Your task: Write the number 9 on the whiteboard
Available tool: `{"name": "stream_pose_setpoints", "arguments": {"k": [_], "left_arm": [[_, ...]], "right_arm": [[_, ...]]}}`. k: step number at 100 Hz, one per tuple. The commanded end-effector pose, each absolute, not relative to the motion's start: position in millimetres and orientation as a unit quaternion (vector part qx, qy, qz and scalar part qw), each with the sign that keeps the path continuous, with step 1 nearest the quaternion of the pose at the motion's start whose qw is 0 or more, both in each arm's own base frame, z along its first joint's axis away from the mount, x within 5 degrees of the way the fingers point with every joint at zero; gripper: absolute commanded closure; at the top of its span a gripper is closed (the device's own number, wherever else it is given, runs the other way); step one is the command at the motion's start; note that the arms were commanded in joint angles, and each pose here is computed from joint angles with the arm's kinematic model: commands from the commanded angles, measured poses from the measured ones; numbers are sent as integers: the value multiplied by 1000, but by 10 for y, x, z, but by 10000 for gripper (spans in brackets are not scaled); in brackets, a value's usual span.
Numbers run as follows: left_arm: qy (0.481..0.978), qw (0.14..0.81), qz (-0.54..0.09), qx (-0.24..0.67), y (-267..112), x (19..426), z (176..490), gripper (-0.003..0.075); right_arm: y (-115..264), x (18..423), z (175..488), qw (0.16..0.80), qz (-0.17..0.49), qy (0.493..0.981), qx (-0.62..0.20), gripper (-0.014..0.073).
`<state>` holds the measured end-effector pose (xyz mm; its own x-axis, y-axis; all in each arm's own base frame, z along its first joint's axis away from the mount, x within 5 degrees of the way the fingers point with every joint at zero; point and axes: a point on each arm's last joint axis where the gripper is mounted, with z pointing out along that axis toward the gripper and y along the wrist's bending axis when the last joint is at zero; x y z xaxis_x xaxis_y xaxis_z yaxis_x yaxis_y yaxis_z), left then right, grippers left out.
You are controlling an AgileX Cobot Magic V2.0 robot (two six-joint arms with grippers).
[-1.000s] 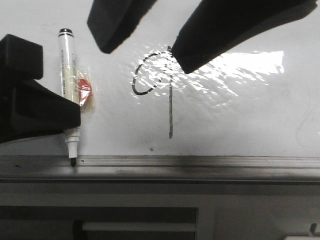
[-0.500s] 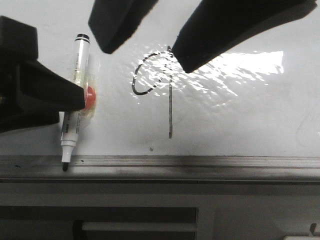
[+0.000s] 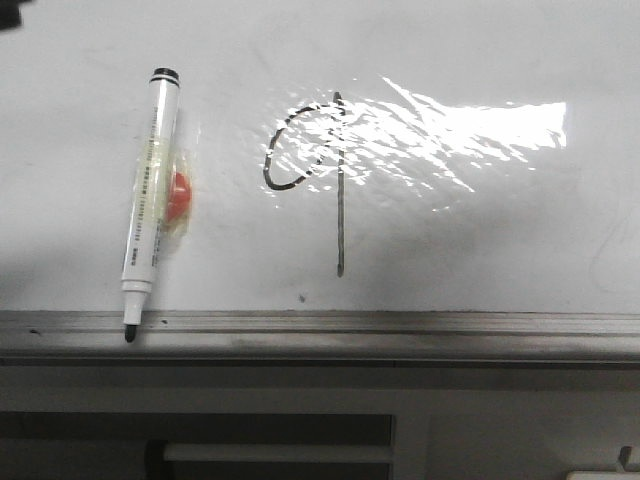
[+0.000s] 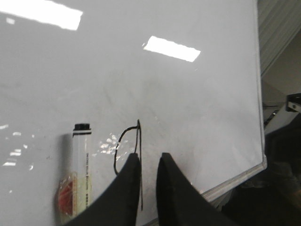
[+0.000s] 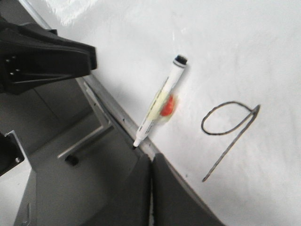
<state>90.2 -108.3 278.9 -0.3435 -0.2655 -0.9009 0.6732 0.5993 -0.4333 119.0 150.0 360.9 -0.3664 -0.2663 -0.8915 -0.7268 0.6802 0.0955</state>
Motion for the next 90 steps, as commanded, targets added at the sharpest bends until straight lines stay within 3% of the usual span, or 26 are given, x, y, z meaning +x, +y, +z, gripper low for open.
{"name": "stream_pose_setpoints", "arguments": {"k": [1,21,51,68,90], "left_arm": [[644,606,-441,153,-970,805,2962,741],[617,637,-430,171,-716,607,2754,741],[588,662,-430,174,-515,453,2450,741],[591,663,-424,180,-506,446,2366,741],[591,662,-426,176,-504,448,2368,741]], "right_arm": [[1371,1101,3739,553,262,723,-321,656],[981,767,3342,622,286,650,-329,656],[470,372,2743,673,317,596,-303,656],[300,245,2673,709,334,554,-281,656],[327,266,2658,702,331,563,-285,656]]}}
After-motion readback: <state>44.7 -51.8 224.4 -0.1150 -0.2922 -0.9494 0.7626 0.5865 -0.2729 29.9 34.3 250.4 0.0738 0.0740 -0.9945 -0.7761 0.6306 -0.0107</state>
